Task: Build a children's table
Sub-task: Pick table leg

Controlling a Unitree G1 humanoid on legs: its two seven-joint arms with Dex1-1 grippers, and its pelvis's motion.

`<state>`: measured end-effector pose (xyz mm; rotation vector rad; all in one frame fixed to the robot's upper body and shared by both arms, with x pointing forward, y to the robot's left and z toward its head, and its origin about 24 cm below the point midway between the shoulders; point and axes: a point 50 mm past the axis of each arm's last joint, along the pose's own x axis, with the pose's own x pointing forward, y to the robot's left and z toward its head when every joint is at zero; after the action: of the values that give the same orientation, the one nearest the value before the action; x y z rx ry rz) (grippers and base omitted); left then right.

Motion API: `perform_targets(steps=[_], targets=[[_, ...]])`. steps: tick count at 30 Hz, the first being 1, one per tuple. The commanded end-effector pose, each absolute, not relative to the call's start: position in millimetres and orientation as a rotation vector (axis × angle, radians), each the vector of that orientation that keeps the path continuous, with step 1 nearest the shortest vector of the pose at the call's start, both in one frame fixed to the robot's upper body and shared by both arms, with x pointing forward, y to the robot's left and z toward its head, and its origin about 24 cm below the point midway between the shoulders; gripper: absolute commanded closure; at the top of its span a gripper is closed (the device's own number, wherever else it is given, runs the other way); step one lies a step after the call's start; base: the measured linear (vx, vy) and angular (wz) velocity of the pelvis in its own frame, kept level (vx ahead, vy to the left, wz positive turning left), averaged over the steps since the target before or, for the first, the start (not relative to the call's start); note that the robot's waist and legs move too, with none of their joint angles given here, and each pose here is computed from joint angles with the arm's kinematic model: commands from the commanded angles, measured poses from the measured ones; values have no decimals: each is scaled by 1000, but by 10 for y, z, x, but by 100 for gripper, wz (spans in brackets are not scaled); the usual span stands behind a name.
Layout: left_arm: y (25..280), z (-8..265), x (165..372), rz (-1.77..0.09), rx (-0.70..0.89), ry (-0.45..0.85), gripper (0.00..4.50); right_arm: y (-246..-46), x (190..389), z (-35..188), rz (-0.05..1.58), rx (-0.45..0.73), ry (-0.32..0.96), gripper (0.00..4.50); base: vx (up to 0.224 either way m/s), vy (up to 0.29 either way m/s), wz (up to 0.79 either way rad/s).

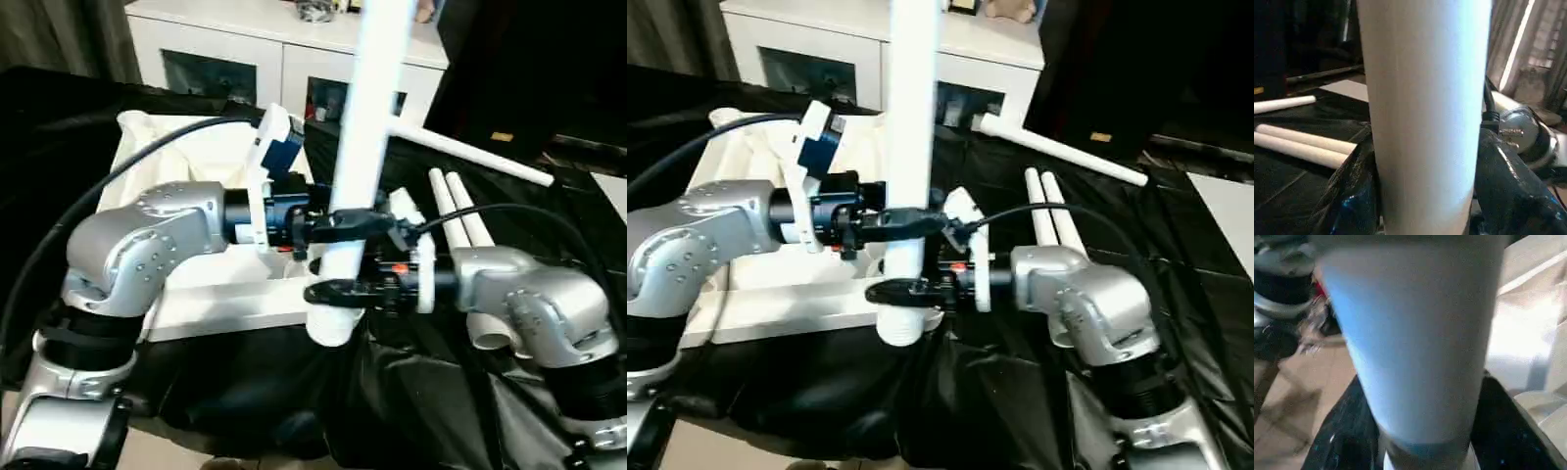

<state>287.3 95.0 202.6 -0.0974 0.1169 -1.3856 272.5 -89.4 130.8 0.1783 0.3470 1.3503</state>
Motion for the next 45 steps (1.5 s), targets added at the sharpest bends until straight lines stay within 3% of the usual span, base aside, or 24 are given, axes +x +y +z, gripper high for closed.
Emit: perform_targets(steps=[1,4,5,11,18,19,22,30,42,45], targets=[[995,1985,2920,-1316,-105,137,152,-973,2830,1397,1220,182,260,253,0,0,0],[1072,1936,2927,-1282,-119,147,143,-993,2879,1431,1142,218,212,253,0,0,0],[1120,1903,2925,-1261,-122,149,119,-1014,2903,1444,1099,231,193,253,0,0,0],[1367,1729,2943,-1094,-135,169,74,-1174,3030,1405,885,228,158,262,0,0,0],[1453,1605,2918,-1004,-86,117,31,-1186,3020,1348,843,255,155,264,0,0,0],[1463,1570,2920,-987,-41,107,31,-1192,3030,1331,825,233,153,264,0,0,0],[1496,1214,2861,-985,359,178,25,-1189,3044,1244,807,70,78,264,0,0,0],[1514,924,2655,-1148,439,241,25,-1222,3023,1035,766,71,188,264,0,0,0],[1570,700,2696,-1252,489,308,146,-1207,3005,971,774,63,187,264,0,0,0],[1585,662,2732,-1261,512,321,154,-1201,2988,966,796,81,200,264,0,0,0]])
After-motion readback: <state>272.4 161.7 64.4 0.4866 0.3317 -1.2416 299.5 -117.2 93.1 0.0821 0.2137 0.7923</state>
